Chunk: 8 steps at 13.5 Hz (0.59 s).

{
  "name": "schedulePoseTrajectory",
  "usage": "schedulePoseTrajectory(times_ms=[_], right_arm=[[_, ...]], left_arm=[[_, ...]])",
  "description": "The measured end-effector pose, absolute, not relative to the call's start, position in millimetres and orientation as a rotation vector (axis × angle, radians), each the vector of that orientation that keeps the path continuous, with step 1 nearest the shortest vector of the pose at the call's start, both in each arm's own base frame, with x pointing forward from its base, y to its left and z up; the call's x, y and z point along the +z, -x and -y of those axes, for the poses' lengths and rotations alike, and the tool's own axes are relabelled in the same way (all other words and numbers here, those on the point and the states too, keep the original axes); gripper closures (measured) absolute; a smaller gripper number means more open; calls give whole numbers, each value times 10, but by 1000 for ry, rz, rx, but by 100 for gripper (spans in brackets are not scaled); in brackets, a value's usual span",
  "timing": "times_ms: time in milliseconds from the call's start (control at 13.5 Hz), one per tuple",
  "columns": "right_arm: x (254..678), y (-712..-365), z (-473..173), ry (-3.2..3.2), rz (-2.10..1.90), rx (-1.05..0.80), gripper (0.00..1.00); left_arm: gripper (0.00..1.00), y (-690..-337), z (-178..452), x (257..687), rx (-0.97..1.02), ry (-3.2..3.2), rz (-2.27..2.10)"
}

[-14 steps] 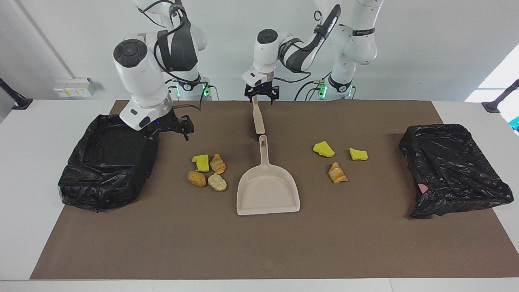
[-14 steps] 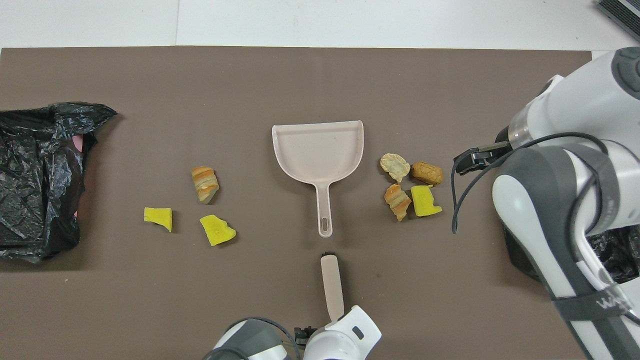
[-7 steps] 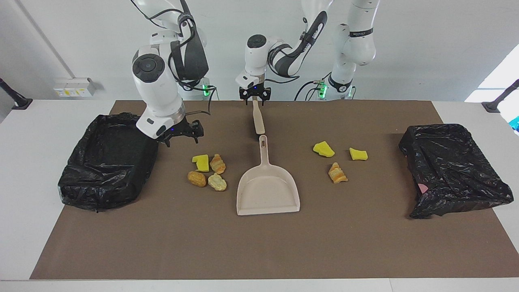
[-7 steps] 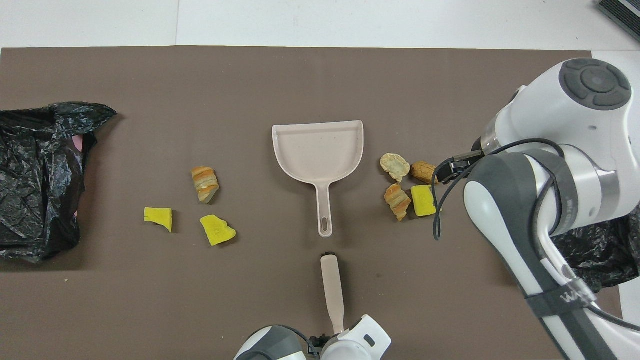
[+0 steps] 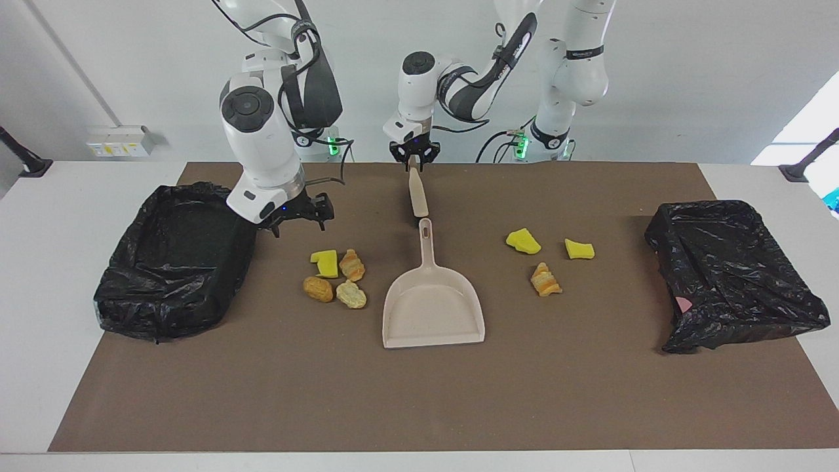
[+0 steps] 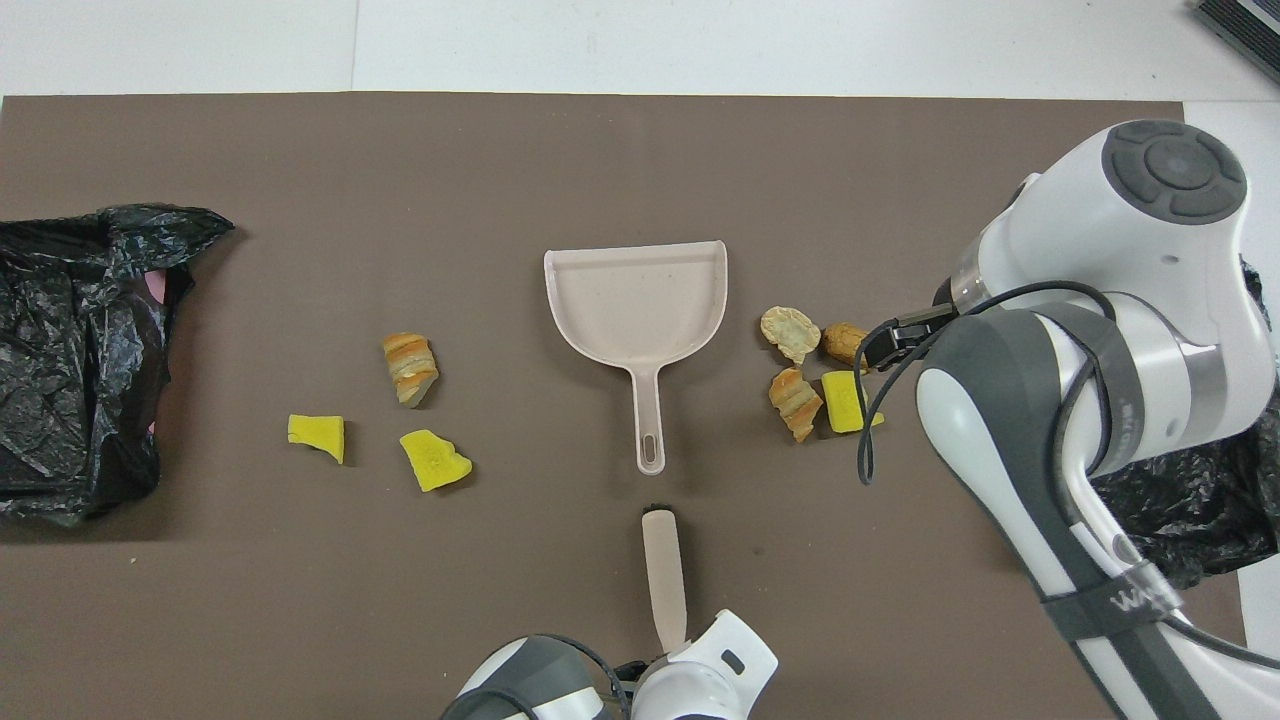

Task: Sweep and dump trash in bin

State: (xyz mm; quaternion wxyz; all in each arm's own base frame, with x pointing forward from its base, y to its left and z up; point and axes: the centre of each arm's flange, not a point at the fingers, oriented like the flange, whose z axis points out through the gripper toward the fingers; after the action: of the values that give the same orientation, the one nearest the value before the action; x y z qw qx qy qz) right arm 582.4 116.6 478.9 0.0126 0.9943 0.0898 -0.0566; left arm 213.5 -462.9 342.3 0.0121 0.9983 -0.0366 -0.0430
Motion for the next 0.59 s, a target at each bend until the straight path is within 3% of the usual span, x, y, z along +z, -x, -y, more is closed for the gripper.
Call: schedulePoseTrajectory(times_ms=[74, 591], right_arm=[[4789, -5824, -1166, -3099, -280, -177, 0], [4804, -5828, -1248, -3135, -244, -155, 0]], left_arm=[[74, -2160, 4601, 3416, -146, -3122, 117], [74, -2253, 4527, 3428, -166, -3137, 122]])
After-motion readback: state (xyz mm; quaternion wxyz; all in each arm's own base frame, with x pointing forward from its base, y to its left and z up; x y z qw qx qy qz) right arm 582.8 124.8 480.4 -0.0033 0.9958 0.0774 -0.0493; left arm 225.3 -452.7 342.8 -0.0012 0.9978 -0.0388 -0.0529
